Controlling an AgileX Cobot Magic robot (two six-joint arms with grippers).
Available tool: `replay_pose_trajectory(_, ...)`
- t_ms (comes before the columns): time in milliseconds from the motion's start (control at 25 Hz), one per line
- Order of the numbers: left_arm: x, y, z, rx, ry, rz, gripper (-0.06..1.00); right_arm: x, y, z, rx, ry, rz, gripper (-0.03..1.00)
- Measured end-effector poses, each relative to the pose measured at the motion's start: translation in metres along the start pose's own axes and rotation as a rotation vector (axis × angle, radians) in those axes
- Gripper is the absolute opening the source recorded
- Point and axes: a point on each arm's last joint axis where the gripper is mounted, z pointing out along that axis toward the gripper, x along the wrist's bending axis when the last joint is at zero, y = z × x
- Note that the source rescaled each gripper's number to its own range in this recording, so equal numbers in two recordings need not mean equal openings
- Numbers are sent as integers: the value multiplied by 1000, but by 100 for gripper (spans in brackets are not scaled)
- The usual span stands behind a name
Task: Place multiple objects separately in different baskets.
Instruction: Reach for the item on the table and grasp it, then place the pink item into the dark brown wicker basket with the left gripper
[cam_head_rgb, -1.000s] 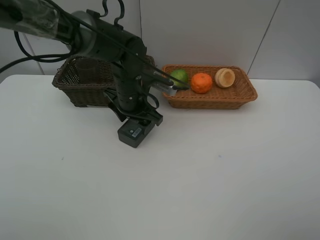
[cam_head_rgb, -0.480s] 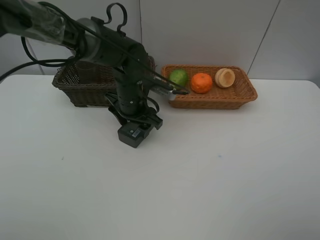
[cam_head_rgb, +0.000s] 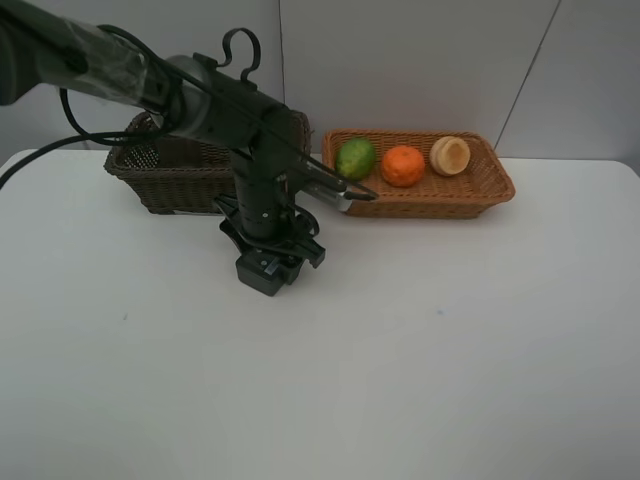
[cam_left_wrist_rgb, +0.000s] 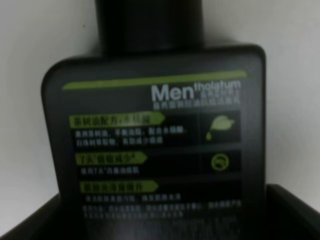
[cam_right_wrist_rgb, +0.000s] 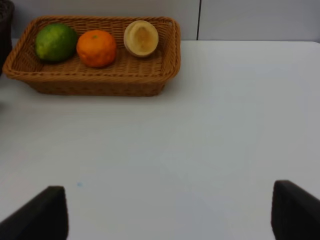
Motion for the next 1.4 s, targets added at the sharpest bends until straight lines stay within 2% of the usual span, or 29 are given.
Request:
replay_pose_trajectory(680,-1,2,5,-22,-5,1,60,0,0,0,0,0,0,82)
replay_pose_trajectory(720,-1,2,5,-22,-5,1,57,0,0,0,0,0,0,82)
replay_pose_trajectory(760,-1,2,5,-23,-5,1,50,0,0,0,0,0,0,82)
replay_pose_trajectory(800,-1,2,5,-25,-5,1,35,0,0,0,0,0,0,82)
replay_pose_trajectory(840,-1,2,5,-25,-5,1,28,0,0,0,0,0,0,82)
replay_pose_trajectory(1400,-2,0,5,-6,-17,-17,28,0,0,0,0,0,0,82)
